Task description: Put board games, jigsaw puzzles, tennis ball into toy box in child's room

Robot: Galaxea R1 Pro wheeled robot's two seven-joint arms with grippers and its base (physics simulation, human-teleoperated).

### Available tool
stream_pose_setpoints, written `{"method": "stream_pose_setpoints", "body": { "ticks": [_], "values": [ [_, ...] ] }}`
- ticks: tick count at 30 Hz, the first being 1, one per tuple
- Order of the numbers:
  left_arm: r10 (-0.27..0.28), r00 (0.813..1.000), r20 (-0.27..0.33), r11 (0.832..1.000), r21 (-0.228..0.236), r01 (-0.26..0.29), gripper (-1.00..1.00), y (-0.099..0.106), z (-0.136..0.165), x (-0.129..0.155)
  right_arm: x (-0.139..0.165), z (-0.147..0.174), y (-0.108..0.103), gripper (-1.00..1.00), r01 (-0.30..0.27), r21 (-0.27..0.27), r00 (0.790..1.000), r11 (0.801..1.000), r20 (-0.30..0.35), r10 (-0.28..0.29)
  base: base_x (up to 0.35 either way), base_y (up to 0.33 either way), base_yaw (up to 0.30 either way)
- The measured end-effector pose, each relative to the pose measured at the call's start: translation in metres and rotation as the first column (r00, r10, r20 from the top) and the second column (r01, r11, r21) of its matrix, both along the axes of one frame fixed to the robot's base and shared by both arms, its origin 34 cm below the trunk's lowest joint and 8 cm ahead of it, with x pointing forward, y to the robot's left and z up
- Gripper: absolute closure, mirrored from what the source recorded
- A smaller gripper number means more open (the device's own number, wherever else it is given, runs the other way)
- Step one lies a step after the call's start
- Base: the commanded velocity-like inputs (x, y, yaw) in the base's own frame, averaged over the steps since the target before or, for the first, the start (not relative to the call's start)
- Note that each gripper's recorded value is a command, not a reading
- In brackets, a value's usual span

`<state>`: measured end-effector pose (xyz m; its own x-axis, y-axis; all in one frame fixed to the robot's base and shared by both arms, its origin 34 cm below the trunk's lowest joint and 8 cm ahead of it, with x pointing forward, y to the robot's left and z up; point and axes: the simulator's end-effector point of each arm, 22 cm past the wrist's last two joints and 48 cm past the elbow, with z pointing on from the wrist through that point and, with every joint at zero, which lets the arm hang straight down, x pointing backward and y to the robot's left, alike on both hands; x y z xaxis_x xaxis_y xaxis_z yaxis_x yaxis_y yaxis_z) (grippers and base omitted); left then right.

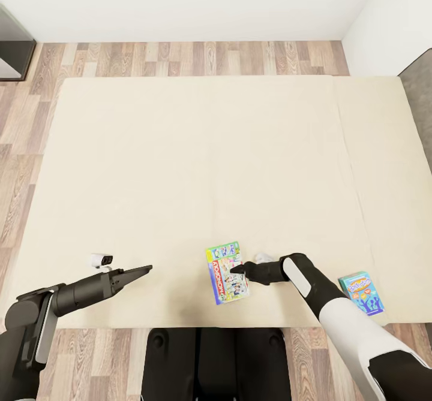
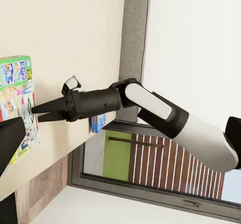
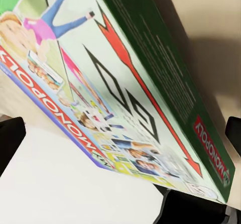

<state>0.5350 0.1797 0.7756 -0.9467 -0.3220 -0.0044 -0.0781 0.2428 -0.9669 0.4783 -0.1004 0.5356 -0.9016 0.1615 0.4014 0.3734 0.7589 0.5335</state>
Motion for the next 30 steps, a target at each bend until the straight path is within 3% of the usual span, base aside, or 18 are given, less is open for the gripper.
{"method": "stream_pose_setpoints", "body": {
  "ticks": [30],
  "values": [
    [0.000,1.000,0.000,1.000,0.000,0.000,-1.00,0.0000,0.0001,-0.0001,0.0006,0.0009,0.0049,-1.00,0.001,0.006,1.000,1.000,0.003,-0.001,0.000,0.005,0.000]
  ]
}}
